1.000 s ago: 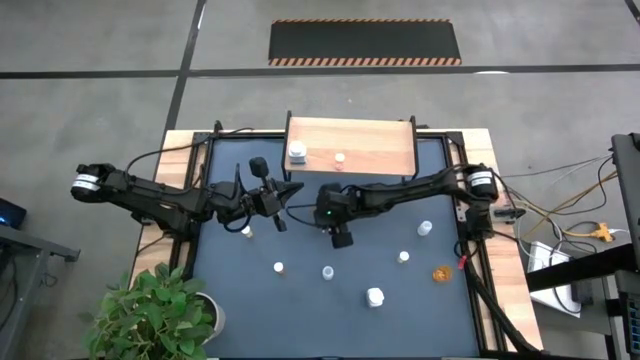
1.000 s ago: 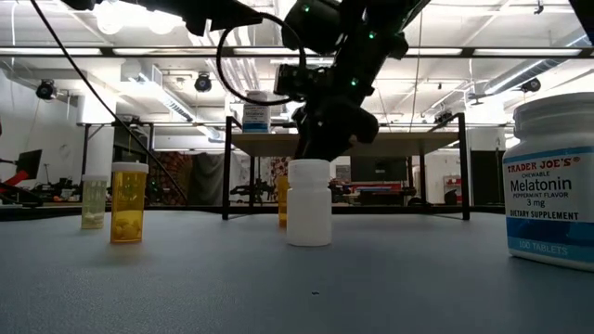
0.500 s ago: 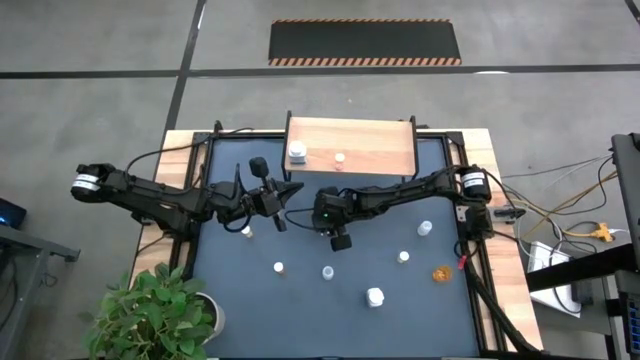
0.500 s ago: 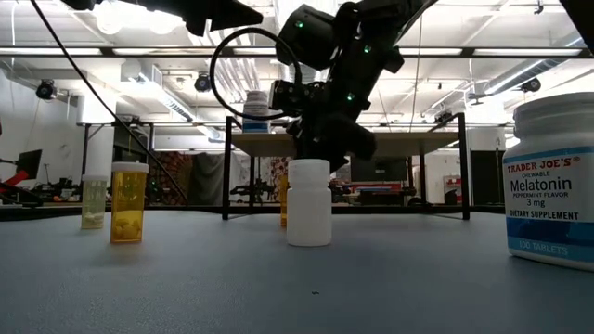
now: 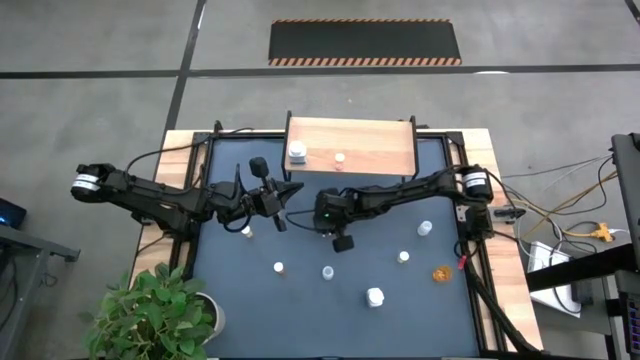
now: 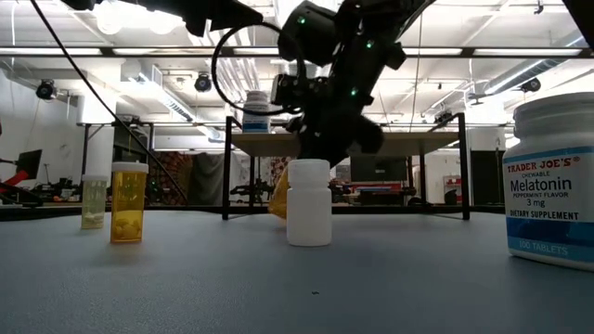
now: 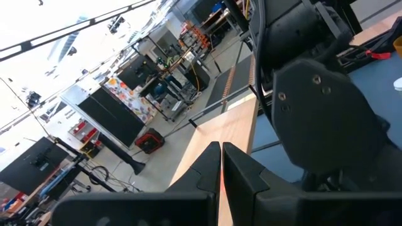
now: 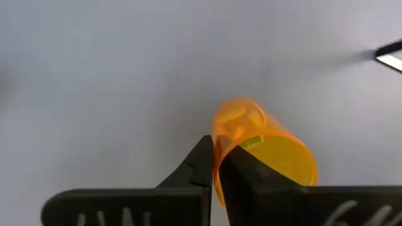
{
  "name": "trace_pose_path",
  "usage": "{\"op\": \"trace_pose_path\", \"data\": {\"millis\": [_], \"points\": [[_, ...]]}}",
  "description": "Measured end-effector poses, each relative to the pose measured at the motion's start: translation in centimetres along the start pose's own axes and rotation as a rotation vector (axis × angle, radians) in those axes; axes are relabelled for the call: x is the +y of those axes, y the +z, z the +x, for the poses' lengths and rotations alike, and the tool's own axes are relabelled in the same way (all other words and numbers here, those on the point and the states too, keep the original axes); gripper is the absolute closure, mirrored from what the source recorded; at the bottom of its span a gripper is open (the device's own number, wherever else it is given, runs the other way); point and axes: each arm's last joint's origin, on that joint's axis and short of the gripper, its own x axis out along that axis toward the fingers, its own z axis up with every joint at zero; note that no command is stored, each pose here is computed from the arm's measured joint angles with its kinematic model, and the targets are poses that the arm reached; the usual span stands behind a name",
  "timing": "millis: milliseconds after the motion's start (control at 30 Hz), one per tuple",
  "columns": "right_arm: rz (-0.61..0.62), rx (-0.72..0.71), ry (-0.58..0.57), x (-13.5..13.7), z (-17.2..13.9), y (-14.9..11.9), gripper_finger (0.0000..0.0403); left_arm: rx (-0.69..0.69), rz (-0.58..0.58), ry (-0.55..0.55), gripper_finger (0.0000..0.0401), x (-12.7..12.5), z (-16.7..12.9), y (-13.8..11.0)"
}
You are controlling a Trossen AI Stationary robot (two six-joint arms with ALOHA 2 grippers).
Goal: Pick and place medicine bottles onto shelf by color
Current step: Put the left orange pill bottle on the shelf
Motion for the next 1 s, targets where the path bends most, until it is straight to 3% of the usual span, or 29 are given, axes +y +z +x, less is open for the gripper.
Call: {"op": "trace_pose_path", "data": {"millis": [400, 667, 767, 1000], "points": [[0.046, 0.061, 0.144, 1.2, -5.8, -0.4, 0.0394, -0.001, 0.010, -0.001, 0.0401, 0.0, 0.0, 0.0], [0.103, 0.067, 0.147, 2.4, -11.9, -0.9, 0.0394, -0.001, 0.010, -0.002, 0.0401, 0.0, 0.0, 0.0], [0.147, 0.057, 0.086, 2.3, -14.4, -1.4, 0.0394, -0.002, 0.010, -0.002, 0.0401, 0.0, 0.0, 0.0], [0.225, 0.156, -0.255, 1.2, -19.4, -3.5, 0.0394, -0.003, 0.010, -0.003, 0.0401, 0.0, 0.0, 0.0]]}}
